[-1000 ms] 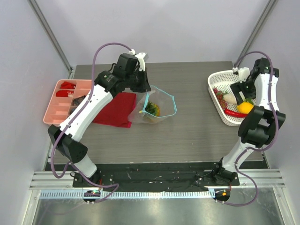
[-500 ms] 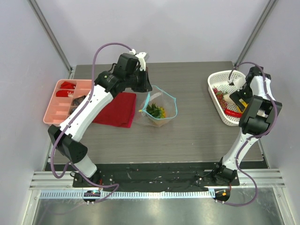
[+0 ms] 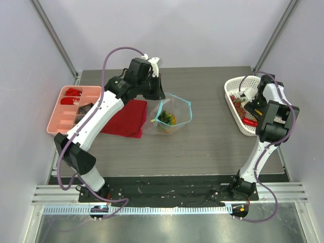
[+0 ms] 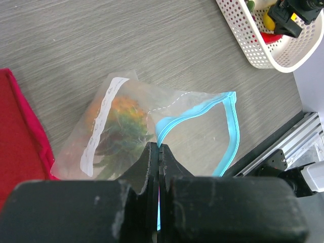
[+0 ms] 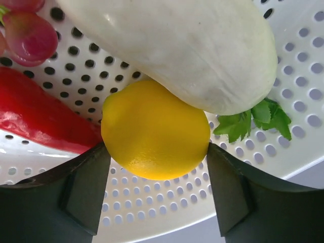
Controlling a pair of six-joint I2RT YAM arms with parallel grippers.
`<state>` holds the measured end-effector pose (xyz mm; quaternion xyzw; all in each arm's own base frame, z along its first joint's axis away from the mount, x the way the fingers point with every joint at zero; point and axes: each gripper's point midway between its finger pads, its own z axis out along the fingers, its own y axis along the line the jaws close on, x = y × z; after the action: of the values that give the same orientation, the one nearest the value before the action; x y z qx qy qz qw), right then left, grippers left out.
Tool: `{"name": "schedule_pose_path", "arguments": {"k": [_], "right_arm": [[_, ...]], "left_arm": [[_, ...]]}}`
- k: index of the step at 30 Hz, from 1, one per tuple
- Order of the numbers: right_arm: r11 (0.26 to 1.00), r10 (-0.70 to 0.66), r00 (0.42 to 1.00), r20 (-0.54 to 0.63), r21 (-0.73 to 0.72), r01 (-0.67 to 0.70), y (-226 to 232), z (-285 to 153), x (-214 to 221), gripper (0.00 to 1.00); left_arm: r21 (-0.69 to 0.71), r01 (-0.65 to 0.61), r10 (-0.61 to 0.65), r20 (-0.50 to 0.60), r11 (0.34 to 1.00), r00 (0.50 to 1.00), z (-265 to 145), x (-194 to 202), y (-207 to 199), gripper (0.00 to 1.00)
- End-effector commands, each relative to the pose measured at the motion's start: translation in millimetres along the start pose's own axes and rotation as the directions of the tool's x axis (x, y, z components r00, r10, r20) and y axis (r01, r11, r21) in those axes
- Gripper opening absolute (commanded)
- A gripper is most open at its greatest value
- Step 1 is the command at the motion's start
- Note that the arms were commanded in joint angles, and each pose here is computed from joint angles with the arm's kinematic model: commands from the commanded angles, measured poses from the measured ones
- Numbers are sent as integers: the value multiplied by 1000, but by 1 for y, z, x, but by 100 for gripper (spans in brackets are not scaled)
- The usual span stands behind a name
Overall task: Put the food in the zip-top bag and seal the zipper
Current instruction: Pick up the fake fruit from the bin.
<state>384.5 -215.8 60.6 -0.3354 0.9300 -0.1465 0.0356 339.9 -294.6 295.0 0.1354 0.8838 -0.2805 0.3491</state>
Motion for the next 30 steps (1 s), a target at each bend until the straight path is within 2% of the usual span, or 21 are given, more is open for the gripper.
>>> {"name": "schedule_pose_path", "arguments": {"k": [1,2,5,8,13,18,21,23,25,26,27,30], "right_arm": [[1000,-12,1000,24,11,11,-1,-2,-5,69],[1000,-13,999,30,17,13,-2,-6,-5,61],[999,-17,998,56,35,15,-5,-23,-6,47],[999,-10,995,95,42,6,-7,-43,-9,40],[999,30,987,158,15,-33,-1,-74,-13,35],[995,98,947,306,-15,-98,0,-125,-32,34],[986,168,894,416,-93,-141,10,-165,-49,33],[981,189,828,529,-135,-137,13,-199,-69,33],[969,230,778,585,-214,-125,32,-227,-84,33],[962,246,712,658,-257,-95,40,-251,-100,33],[947,289,676,678,-308,-96,50,-267,-108,33],[932,280,542,792,-360,45,90,-326,-143,33]], "left_arm": [[34,-15,12,83,999,996,-13,-23,-9,0],[32,-14,12,84,999,996,-13,-23,-8,0],[34,-12,9,85,999,996,-14,-24,-8,0],[32,-7,5,82,999,997,-13,-24,-7,0],[30,11,-13,70,999,997,-10,-22,-4,0],[33,38,-40,62,999,997,-7,-22,0,0],[46,60,-62,45,997,997,-3,-19,1,0],[55,79,-81,36,995,996,-1,-18,1,0],[62,87,-89,31,994,996,1,-17,1,0],[68,100,-102,30,993,994,1,-18,1,0],[69,107,-109,26,992,994,2,-18,2,0],[83,145,-147,14,986,989,5,-20,6,0]]}}
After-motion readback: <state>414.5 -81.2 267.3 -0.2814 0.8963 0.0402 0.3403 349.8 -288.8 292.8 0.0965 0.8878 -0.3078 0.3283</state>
